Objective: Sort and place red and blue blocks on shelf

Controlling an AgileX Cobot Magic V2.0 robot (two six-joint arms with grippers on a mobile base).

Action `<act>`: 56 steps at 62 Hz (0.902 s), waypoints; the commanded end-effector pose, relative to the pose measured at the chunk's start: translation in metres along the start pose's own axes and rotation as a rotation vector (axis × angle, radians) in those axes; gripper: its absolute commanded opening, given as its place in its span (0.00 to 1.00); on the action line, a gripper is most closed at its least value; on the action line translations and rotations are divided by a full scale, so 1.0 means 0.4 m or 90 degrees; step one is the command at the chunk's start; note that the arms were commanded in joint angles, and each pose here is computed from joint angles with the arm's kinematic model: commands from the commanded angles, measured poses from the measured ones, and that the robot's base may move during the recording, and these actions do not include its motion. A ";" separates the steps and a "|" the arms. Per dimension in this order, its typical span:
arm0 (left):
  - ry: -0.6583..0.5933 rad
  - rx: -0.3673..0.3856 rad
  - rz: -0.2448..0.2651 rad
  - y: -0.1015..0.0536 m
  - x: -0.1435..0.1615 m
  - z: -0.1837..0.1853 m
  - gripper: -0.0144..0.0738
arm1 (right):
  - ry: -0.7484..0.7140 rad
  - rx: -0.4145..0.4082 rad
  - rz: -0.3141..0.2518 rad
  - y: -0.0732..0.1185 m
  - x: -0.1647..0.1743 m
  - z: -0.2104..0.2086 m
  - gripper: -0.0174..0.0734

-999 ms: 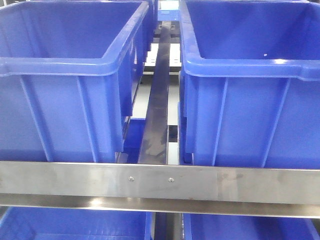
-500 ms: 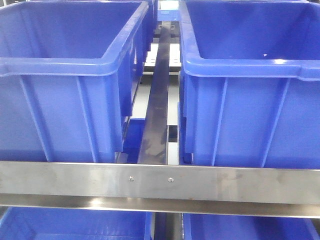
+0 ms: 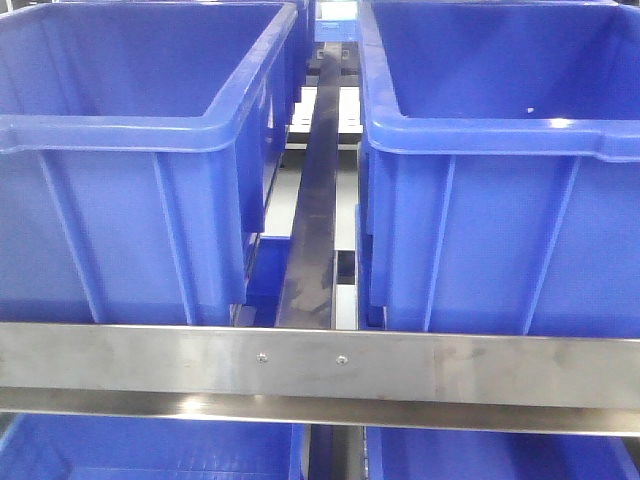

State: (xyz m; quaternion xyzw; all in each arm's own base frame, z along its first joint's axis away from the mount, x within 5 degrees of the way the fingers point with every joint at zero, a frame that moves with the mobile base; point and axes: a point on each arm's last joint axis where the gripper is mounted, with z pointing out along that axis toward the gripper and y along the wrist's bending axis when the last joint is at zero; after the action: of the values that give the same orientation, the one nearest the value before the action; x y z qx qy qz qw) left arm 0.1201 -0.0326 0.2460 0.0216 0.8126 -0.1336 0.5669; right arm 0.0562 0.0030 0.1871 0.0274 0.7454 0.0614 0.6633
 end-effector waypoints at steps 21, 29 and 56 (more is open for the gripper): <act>-0.073 0.030 -0.002 -0.014 -0.043 -0.010 0.32 | -0.080 -0.006 -0.001 0.004 -0.040 -0.010 0.25; -0.108 0.027 -0.005 -0.011 -0.053 -0.034 0.32 | -0.080 -0.006 -0.001 0.004 -0.040 -0.010 0.25; -0.323 -0.078 -0.018 0.040 0.029 -0.171 0.32 | -0.080 -0.006 -0.001 0.004 -0.040 -0.010 0.25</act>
State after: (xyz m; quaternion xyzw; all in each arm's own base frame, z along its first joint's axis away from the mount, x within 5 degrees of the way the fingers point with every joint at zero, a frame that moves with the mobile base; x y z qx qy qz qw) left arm 0.0631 -0.0020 0.2501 -0.0547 0.6941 -0.0869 0.7125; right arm 0.0562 0.0030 0.1870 0.0282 0.7459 0.0621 0.6626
